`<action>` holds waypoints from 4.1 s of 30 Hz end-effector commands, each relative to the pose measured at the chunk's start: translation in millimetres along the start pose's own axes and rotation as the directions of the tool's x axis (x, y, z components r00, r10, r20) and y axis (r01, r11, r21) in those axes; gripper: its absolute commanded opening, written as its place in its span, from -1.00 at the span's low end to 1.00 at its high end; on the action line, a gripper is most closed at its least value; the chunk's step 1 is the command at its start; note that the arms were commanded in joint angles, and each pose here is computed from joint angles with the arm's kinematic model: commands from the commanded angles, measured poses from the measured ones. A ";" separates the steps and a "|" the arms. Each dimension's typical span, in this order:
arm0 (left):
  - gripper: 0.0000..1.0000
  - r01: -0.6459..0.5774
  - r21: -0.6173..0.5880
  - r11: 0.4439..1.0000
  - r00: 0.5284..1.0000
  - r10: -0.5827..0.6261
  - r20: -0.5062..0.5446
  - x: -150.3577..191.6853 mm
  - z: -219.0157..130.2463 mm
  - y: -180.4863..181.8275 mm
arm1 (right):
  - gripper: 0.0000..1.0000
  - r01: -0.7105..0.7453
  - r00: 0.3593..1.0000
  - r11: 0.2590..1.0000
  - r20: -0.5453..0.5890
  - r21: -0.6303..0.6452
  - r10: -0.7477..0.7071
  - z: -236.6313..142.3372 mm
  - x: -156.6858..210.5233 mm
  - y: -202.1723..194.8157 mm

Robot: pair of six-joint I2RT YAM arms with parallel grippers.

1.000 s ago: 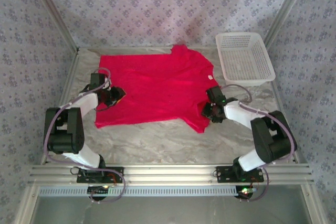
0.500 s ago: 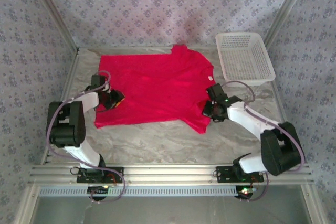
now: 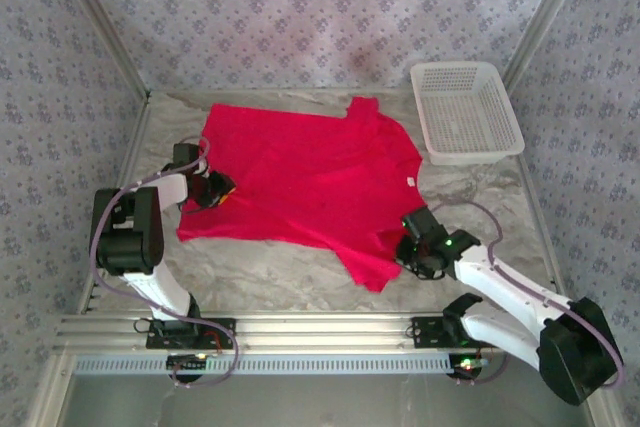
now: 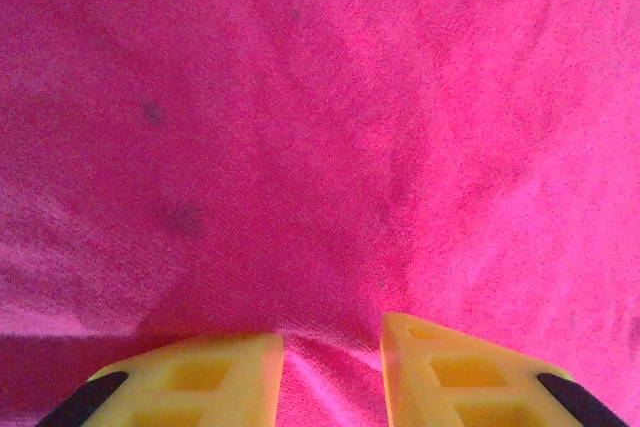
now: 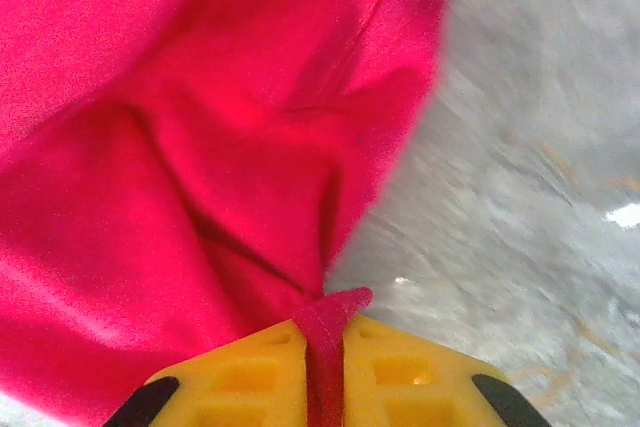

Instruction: Fold the inside-out t-shirt

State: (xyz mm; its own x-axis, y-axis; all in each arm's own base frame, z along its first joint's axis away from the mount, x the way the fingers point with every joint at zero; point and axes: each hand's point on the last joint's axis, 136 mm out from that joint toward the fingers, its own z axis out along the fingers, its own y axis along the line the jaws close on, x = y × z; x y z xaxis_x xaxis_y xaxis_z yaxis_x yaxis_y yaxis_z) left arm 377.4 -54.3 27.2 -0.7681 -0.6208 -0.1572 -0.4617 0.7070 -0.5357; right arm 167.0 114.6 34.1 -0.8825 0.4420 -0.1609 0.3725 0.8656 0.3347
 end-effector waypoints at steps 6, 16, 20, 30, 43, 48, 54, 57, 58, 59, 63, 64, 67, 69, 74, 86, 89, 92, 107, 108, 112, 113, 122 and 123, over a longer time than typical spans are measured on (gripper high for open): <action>-0.34 -0.035 -0.005 0.999 0.998 0.036 0.043 -5.0 -28.5 -10.6 | 0.00 -0.006 0.996 0.999 0.094 0.047 0.002 -38.7 -19.8 3.6; -0.30 -0.069 0.006 0.998 0.998 0.069 -0.004 11.2 -22.9 -16.0 | 0.09 0.080 0.989 0.997 0.128 0.006 -0.080 -18.8 -79.4 74.2; -0.29 -0.061 0.000 0.998 0.998 0.061 -0.006 7.7 -18.8 -12.1 | 0.12 0.075 0.985 0.996 0.152 0.037 -0.080 13.1 -128.8 88.6; -0.22 -0.013 -0.029 1.000 1.000 0.013 0.016 -17.8 -4.9 7.0 | 0.20 0.085 0.994 0.981 0.049 0.176 -0.095 101.9 -199.1 97.0; -0.24 -0.028 -0.073 0.997 0.991 0.037 0.128 -59.5 -34.7 -8.6 | 0.34 0.148 0.981 0.978 0.104 0.149 -0.164 66.1 -266.2 143.9; -0.41 0.134 -0.181 0.974 0.986 -0.112 0.125 -41.8 -68.4 48.1 | 0.40 0.204 0.963 0.974 0.158 0.095 -0.217 9.0 -232.8 143.7; -0.42 0.267 -0.198 0.943 0.961 -0.244 0.133 -16.9 -78.0 94.0 | 0.40 0.202 0.961 0.977 0.181 0.066 -0.211 -17.5 -188.0 112.4; -0.41 0.307 -0.192 0.932 0.947 -0.279 0.162 -16.6 -82.1 105.9 | 0.40 0.193 0.968 0.979 0.149 0.065 -0.201 -16.4 -165.6 92.4; -0.41 0.314 -0.187 0.931 0.944 -0.285 0.166 -17.8 -82.3 106.8 | 0.40 0.190 0.970 0.980 0.143 0.063 -0.198 -16.4 -162.0 89.2; -0.41 0.316 -0.180 0.932 0.943 -0.288 0.165 -19.2 -81.0 106.2 | 0.40 0.188 0.971 0.980 0.139 0.062 -0.195 -16.7 -159.2 85.7; -0.41 0.324 -0.187 0.928 0.941 -0.296 0.163 -26.2 -76.5 107.1 | 0.40 0.186 0.973 0.981 0.126 0.056 -0.192 -17.4 -151.4 78.2; -0.41 0.326 -0.185 0.927 0.940 -0.297 0.166 -27.8 -76.2 106.6 | 0.40 0.186 0.974 0.981 0.121 0.055 -0.191 -16.6 -149.9 76.9; -0.40 0.324 -0.183 0.928 0.940 -0.294 0.174 -31.3 -78.9 104.4 | 0.41 0.191 0.975 0.980 0.102 0.055 -0.196 -14.7 -143.8 72.6; -0.33 0.318 -0.201 0.927 0.941 -0.283 0.184 -31.0 -83.5 106.3 | 0.41 0.190 0.978 0.980 0.082 0.055 -0.194 -12.6 -137.5 68.1; -0.15 0.311 -0.224 0.923 0.944 -0.273 0.187 -23.4 -86.9 111.7 | 0.43 0.177 0.982 0.982 0.053 0.071 -0.181 -10.4 -123.5 52.5; -0.59 0.327 -0.190 0.926 0.940 -0.297 0.169 -22.1 -70.9 113.8 | 0.31 0.096 0.995 0.993 0.005 0.065 -0.096 -6.9 -86.7 23.1; -0.85 0.326 -0.178 0.928 0.940 -0.298 0.166 -24.6 -68.8 111.6 | 0.18 0.075 0.997 0.995 -0.011 0.059 -0.074 0.7 -80.0 18.2; -0.96 0.320 -0.172 0.932 0.941 -0.291 0.173 -26.9 -71.9 109.0 | 0.07 0.057 0.998 0.998 0.003 0.039 -0.057 8.9 -85.3 21.4; -1.00 0.309 -0.140 0.941 0.941 -0.282 0.188 -30.7 -80.8 99.2 | -0.51 -0.004 1.000 0.998 0.005 0.062 0.004 37.2 -99.7 18.2; -1.00 0.312 -0.136 0.940 0.940 -0.284 0.191 -31.2 -81.6 98.4 | -0.71 -0.004 1.000 0.998 0.002 0.065 0.004 33.4 -97.7 17.1; -1.00 0.306 -0.113 0.945 0.939 -0.280 0.200 -33.5 -86.9 91.2 | -1.00 0.018 1.000 0.997 0.018 0.078 -0.020 -1.1 -93.1 15.4; -1.00 0.306 -0.109 0.946 0.938 -0.280 0.202 -33.4 -88.4 89.6 | -1.00 0.021 1.000 0.997 0.015 0.079 -0.022 -10.6 -89.7 14.3; -1.00 0.252 -0.085 0.964 0.949 -0.230 0.214 -25.9 -105.3 70.2 | -1.00 -0.053 0.994 0.997 -0.100 -0.053 0.048 -66.3 -34.1 16.4; -1.00 0.247 -0.083 0.966 0.950 -0.224 0.218 -25.1 -108.6 68.8 | -1.00 -0.057 0.993 0.997 -0.107 -0.052 0.051 -71.3 -28.4 13.3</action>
State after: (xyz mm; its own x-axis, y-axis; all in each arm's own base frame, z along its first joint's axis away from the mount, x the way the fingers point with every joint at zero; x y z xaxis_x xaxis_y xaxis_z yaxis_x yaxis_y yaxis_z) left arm 319.7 50.2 70.6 -0.5244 -0.8265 -0.2045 -0.6857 0.5523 -0.4741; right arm 215.8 98.4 114.0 -0.8781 0.4413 -0.1850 0.3352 0.8432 0.4203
